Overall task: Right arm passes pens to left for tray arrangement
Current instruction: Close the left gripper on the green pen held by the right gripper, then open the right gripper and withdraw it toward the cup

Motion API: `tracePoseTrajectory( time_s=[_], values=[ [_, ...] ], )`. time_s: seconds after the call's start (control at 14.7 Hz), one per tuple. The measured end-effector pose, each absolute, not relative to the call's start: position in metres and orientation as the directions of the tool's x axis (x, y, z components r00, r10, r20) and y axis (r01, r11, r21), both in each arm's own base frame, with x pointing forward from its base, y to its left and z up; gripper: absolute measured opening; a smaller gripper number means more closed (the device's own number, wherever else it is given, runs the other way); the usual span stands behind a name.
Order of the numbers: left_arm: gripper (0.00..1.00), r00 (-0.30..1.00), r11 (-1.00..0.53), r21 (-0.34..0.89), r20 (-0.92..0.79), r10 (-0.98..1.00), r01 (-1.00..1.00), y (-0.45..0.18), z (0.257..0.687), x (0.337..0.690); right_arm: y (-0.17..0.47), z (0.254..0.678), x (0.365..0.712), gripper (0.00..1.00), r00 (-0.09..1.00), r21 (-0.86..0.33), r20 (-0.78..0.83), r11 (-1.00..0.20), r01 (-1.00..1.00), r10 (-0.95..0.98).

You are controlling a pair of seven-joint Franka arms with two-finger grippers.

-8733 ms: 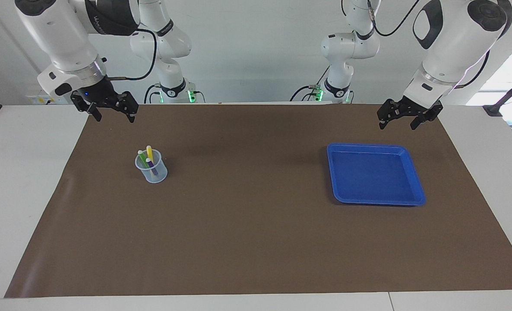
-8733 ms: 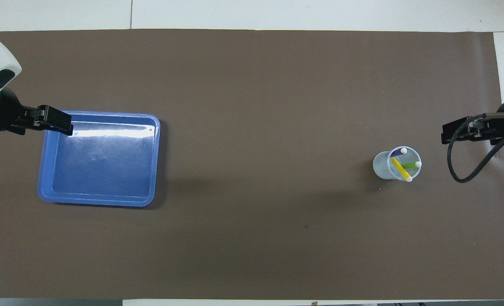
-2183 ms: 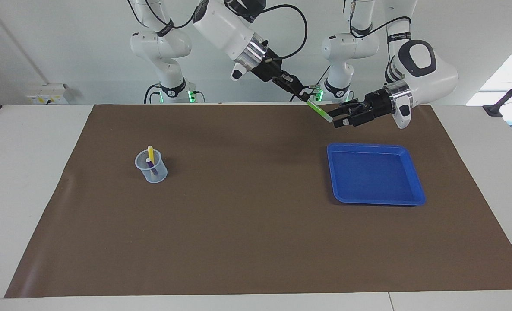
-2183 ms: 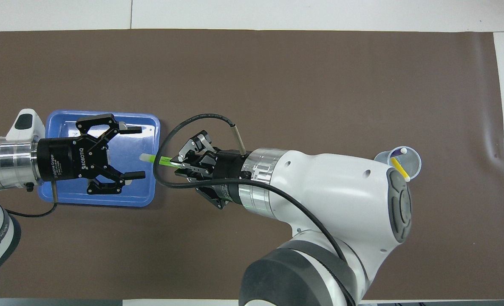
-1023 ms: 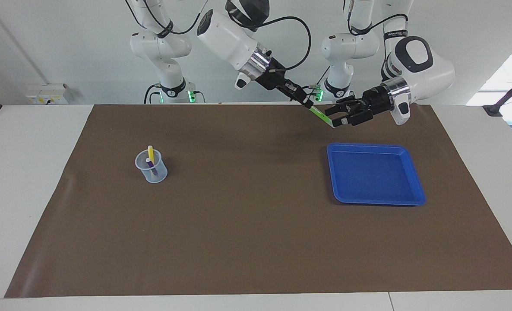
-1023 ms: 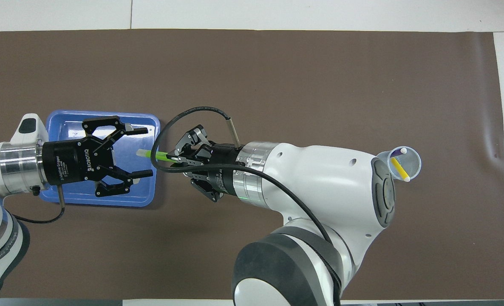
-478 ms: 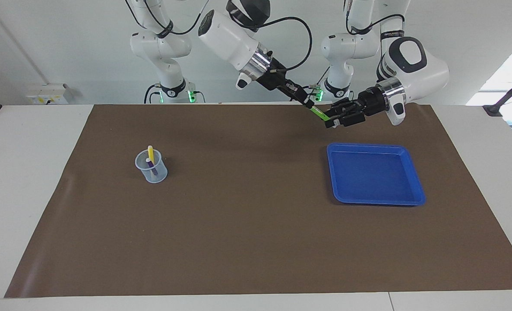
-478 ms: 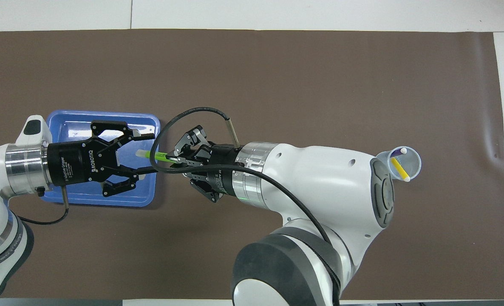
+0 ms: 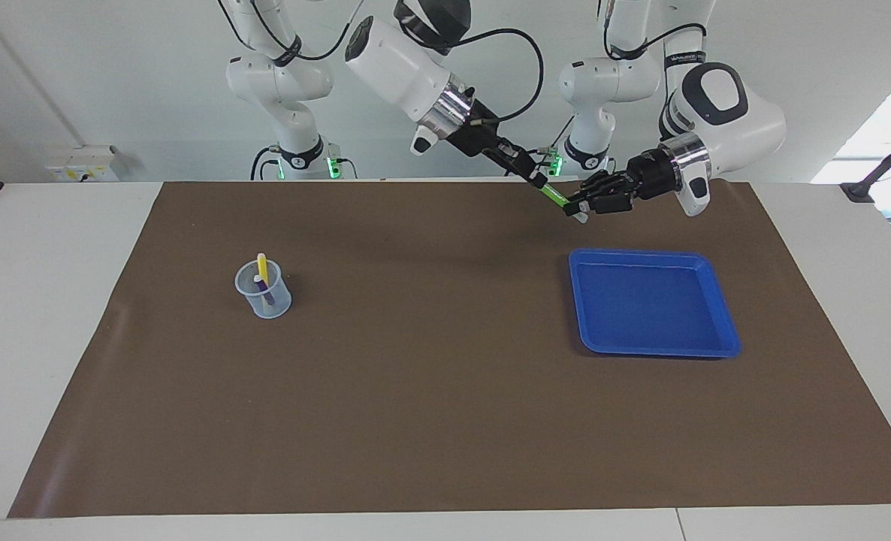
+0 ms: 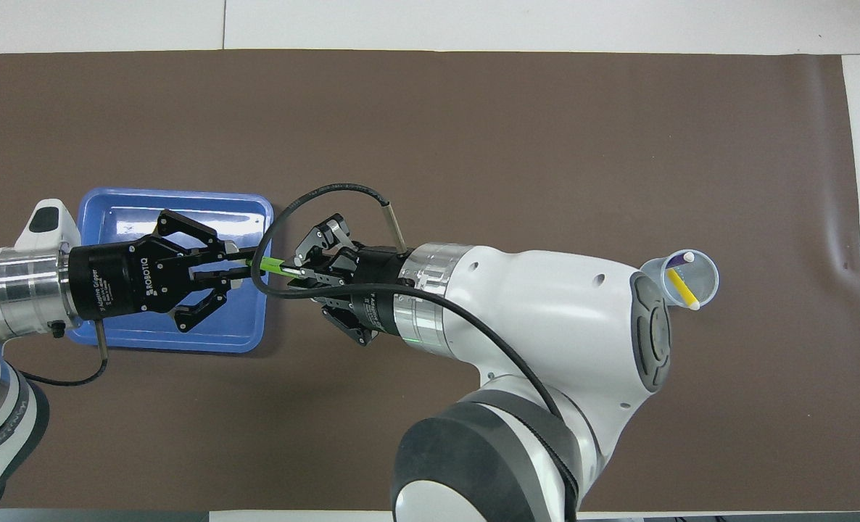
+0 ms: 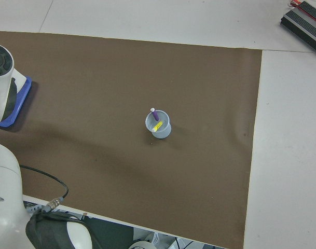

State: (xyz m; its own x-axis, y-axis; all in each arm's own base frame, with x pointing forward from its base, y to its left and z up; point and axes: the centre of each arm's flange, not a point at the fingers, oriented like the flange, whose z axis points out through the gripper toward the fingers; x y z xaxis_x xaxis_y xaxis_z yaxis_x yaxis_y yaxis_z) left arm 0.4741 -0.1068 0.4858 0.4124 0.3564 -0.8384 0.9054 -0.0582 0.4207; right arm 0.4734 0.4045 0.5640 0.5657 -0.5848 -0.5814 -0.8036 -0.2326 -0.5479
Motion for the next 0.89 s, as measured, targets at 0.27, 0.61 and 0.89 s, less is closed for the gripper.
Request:
tracePoseTrajectory(
  time_s=[0.27,0.61,0.89],
  values=[
    [0.18,0.407,-0.056,0.416,-0.841,0.357,0.908,-0.1067,0.4857,0.4741,0.4045,0.5640,0.4735,0.18,0.567,-0.549,-0.580,-0.234,-0.803,-0.585],
    [0.18,0.398,-0.051,0.407,-0.845,0.358,0.912,-0.1058,0.4856,0.4742,0.4054,0.5622,0.4733,0.34,0.577,-0.552,-0.566,-0.250,-0.796,-0.589],
    [0.18,0.397,-0.047,0.408,-0.845,0.359,0.912,-0.1040,0.4861,0.4745,0.4026,0.5577,0.4767,0.74,0.606,-0.566,-0.514,-0.291,-0.771,-0.607]
  ],
)
